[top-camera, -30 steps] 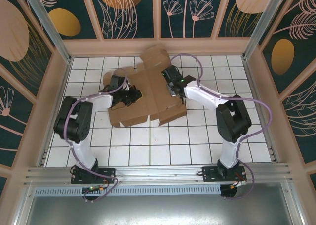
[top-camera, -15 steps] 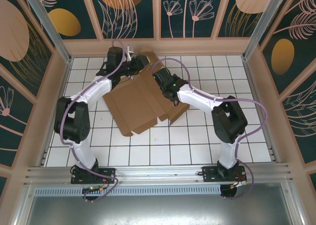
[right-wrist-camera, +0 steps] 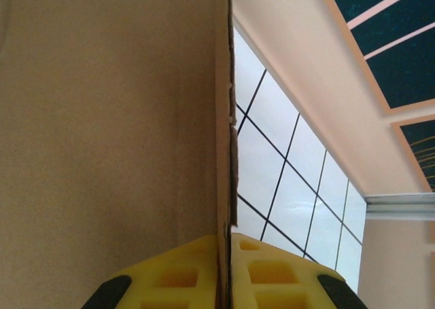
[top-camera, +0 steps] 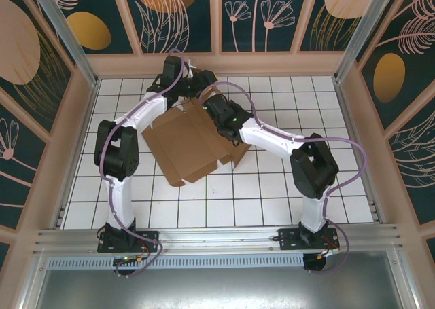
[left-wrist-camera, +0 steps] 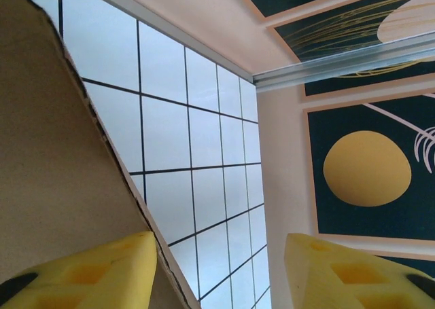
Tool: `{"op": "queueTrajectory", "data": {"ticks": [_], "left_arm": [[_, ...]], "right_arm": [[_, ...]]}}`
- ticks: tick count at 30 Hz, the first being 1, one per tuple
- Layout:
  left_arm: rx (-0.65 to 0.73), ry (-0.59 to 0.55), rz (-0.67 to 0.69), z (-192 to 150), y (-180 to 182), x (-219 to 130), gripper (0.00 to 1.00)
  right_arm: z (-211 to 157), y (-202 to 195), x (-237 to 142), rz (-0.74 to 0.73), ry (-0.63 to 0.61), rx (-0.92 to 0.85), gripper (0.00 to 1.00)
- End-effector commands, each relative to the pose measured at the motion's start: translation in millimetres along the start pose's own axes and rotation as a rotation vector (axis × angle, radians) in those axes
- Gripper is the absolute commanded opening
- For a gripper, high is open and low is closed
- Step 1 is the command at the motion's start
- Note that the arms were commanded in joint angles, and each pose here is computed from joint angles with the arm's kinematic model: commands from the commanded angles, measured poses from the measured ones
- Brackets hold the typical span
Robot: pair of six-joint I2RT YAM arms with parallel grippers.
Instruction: Fold the paper box
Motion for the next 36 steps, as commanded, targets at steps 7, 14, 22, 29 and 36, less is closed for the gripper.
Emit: {"op": "queueTrajectory", "data": {"ticks": [7, 14, 22, 29, 36], "left_arm": [[-0.068, 0.033, 0.082, -7, 23, 4, 0.48], [-0.079, 0.021, 0.12, 3, 32, 2, 0.4], [-0.092, 0.02, 0.085, 3, 33, 5, 0.0], [-0.15, -0.094, 0.043, 4, 44, -15, 0.0], [-0.307, -0.215, -0.033, 6, 59, -23, 0.0]], "right_arm": [[16, -6, -16, -0.101, -0.088, -0.022, 0.11], [15, -4, -21, -0.119, -0.107, -0.024, 0.1], [16, -4, -24, -0.117, -0.136, -0.035, 0.17], [32, -23, -66, 0.068, -0.245, 0.187, 0.63], [32, 11, -110, 0.507, -0.28, 0.442, 0.36]]}}
Point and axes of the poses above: each hand's point on the last joint's axis, 136 mm out from that joint toward the fingers, its own x axis out along the fingers, its own y axis along the line the jaws close on, z = x × y, the point moved 7 cm from there along -x, back along the fingers, and after that the axes turned 3 degrees about x, right-handed, at the moved point
